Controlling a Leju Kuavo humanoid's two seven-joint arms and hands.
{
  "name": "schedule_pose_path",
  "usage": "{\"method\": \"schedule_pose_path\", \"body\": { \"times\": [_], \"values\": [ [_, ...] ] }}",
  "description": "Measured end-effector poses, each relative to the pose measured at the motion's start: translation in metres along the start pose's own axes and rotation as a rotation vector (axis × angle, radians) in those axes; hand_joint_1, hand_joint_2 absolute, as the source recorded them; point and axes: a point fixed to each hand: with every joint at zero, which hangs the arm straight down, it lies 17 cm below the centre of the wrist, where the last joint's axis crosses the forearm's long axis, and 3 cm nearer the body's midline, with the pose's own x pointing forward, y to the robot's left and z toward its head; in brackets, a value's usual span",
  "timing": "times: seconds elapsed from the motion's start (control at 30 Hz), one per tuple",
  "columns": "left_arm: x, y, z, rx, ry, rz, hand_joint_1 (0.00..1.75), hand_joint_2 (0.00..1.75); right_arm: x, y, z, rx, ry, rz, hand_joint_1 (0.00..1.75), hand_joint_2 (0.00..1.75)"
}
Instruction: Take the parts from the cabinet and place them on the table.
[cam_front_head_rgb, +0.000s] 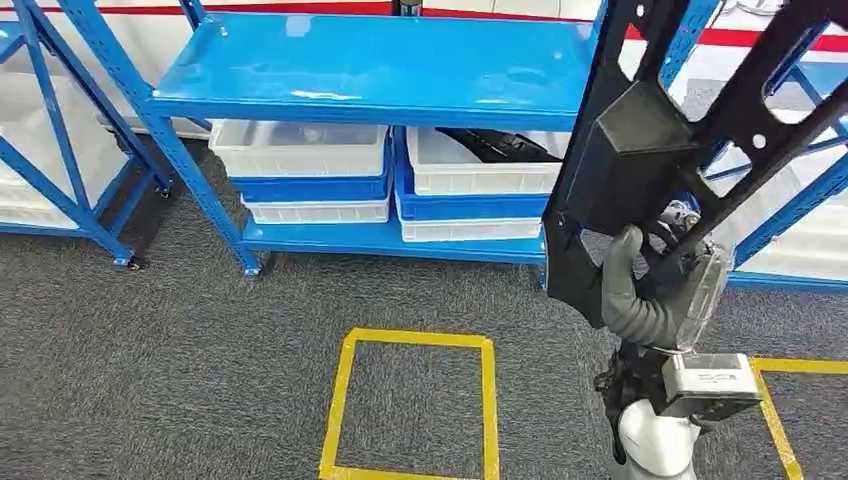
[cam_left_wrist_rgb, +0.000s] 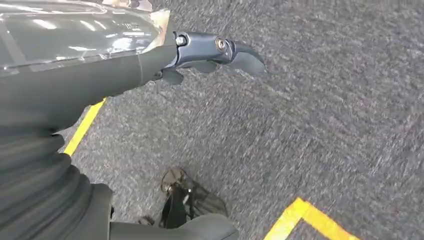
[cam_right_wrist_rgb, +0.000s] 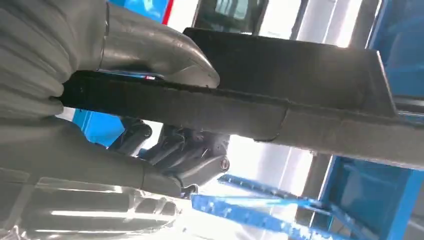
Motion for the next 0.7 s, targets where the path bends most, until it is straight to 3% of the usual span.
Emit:
{"method": "schedule_pose_path", "body": {
  "times": [0.7],
  "values": [
    [-0.004, 0.002, 0.001, 0.015, 0.013, -0.004, 0.0, 1.75, 0.004, 0.003, -0.01, -0.007, -0.019, -0.013, 1.75, 1.75]
  ]
}}
